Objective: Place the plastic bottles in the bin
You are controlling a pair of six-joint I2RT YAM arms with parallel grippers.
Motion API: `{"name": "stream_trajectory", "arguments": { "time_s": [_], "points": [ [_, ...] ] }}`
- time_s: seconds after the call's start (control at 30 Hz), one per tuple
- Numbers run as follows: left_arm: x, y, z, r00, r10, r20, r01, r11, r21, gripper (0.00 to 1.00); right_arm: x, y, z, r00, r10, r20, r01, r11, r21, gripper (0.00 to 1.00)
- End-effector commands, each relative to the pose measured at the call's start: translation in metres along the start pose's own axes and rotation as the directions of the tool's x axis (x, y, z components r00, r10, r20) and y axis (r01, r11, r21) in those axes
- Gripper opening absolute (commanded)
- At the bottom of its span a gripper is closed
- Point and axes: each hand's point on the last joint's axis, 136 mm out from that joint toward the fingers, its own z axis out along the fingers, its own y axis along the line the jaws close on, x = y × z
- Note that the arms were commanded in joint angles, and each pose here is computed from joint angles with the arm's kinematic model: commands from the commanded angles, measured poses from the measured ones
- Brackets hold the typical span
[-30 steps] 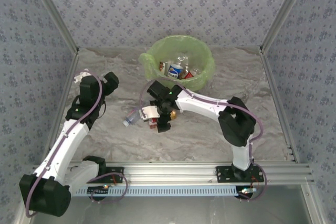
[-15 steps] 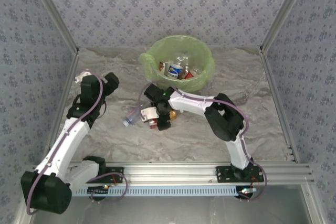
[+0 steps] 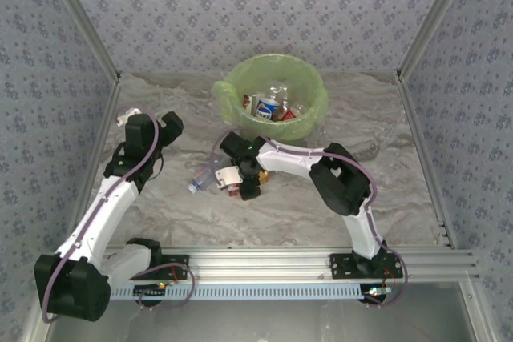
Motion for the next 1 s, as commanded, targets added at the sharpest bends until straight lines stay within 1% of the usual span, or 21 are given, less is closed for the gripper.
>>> {"name": "stream_trajectory", "arguments": {
  "time_s": [0.0, 0.17, 0.33, 0.37, 0.4, 0.43, 0.5, 0.73, 0.83, 0.97],
  "points": [
    [-0.011, -0.010, -0.002, 1.000, -0.020, 0.017, 0.020, 0.999, 0.031, 0.99, 0.013, 0.017, 0.014, 0.998, -0.008, -0.057, 0.006, 0.999, -0.040, 0.82],
    [-0.010, -0.010, -0.001, 1.000, -0.019, 0.012, 0.019, 0.999, 0.031, 0.99, 0.012, 0.020, 0.008, 0.999, -0.007, -0.044, 0.005, 0.999, -0.037, 0.73],
    [-0.009, -0.010, 0.000, 1.000, -0.021, 0.008, 0.021, 0.999, 0.031, 0.99, 0.014, 0.022, 0.007, 0.998, 0.018, -0.058, -0.020, 0.999, -0.034, 0.69],
    [-0.008, -0.010, 0.001, 1.000, -0.020, 0.006, 0.020, 0.999, 0.029, 0.99, 0.013, 0.021, 0.006, 0.998, 0.023, -0.056, -0.024, 0.999, -0.023, 0.61],
    [-0.008, -0.010, 0.001, 1.000, -0.021, 0.006, 0.021, 0.999, 0.029, 0.99, 0.013, 0.021, 0.006, 0.998, 0.024, -0.052, -0.025, 1.000, -0.015, 0.56],
    [-0.008, -0.010, 0.002, 1.000, -0.020, 0.007, 0.019, 0.999, 0.029, 0.99, 0.014, 0.024, 0.006, 0.998, 0.025, -0.054, -0.026, 0.999, -0.018, 0.54],
    [-0.007, -0.010, 0.002, 1.000, -0.020, 0.004, 0.020, 0.999, 0.029, 0.99, 0.010, 0.022, 0.004, 0.999, 0.024, -0.035, -0.024, 1.000, 0.000, 0.54],
    [-0.005, -0.010, 0.004, 1.000, -0.020, -0.005, 0.021, 0.999, 0.029, 0.99, 0.011, 0.027, -0.004, 0.999, 0.035, -0.034, -0.035, 0.999, 0.000, 0.50],
    [-0.004, -0.009, 0.005, 1.000, -0.019, -0.006, 0.019, 0.999, 0.025, 0.99, 0.008, 0.027, -0.012, 0.999, 0.050, -0.006, -0.050, 0.999, 0.006, 0.49],
    [-0.003, -0.009, 0.007, 1.000, -0.018, -0.011, 0.018, 0.999, 0.027, 0.99, -0.001, 0.024, -0.030, 0.996, 0.066, 0.062, -0.068, 0.997, 0.030, 0.48]
  ]
}}
